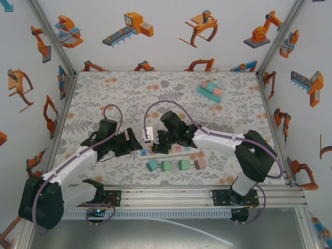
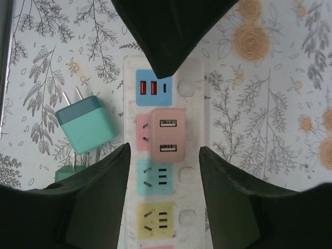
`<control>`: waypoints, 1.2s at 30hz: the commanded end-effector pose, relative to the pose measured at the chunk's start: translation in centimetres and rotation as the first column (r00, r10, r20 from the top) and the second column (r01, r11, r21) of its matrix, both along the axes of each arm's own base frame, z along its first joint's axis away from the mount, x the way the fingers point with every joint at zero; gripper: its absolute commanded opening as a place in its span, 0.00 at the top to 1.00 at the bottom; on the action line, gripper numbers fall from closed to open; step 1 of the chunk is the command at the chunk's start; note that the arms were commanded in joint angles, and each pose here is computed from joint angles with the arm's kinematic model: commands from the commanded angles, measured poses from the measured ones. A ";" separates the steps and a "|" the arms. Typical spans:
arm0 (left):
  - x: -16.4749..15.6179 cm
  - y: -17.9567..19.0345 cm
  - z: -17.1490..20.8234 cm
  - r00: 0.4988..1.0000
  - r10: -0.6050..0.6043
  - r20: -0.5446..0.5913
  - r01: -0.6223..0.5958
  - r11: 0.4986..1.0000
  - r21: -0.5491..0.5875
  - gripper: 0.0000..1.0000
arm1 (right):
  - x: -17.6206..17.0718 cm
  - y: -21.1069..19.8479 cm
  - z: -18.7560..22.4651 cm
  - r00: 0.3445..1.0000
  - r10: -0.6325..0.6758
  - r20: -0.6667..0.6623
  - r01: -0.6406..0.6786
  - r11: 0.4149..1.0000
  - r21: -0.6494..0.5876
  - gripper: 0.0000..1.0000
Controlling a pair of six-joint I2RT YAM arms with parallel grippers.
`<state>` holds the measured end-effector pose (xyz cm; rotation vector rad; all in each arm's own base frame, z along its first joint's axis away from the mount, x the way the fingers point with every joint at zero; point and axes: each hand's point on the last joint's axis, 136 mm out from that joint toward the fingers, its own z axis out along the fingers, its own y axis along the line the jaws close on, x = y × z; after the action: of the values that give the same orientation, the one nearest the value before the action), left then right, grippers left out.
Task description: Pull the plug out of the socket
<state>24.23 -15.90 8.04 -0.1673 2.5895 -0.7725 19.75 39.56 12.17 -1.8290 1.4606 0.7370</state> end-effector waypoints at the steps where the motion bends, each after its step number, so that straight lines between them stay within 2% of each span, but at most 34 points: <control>1: 0.2 -0.4 -0.6 1.000 -0.002 -0.024 0.001 1.000 -0.020 0.32 | -0.3 1.1 0.7 0.999 0.054 -0.009 -0.053 0.998 0.033 0.50; 9: 0.2 -1.5 -1.6 0.997 -0.029 -0.065 0.025 0.998 -0.059 0.39 | 0.0 2.2 -0.3 0.998 0.054 -0.031 -0.053 0.998 0.042 0.58; 15: 0.1 -1.7 -2.1 0.996 -0.043 -0.083 0.039 0.998 -0.044 0.45 | 0.1 2.6 -0.5 0.998 0.049 -0.040 -0.047 0.998 0.049 0.66; 24: -1.5 -1.0 -4.7 0.986 -0.055 -0.157 0.067 0.995 0.071 0.45 | 0.3 2.8 0.5 0.998 0.030 -0.049 -0.027 0.997 0.066 0.74; 30: -2.0 0.8 -6.2 0.982 -0.004 -0.188 0.046 0.974 0.224 0.46 | 0.5 3.0 1.8 0.999 0.016 -0.046 -0.012 0.995 0.098 0.77; 36: -2.4 1.7 -7.5 0.976 0.031 -0.215 0.034 0.956 0.291 0.49 | 0.5 3.1 3.3 0.999 0.010 -0.035 -0.005 0.990 0.138 0.79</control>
<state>23.41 -17.67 4.03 -0.1134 2.7682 -0.6653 20.10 41.12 10.57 -1.8039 1.5236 0.8167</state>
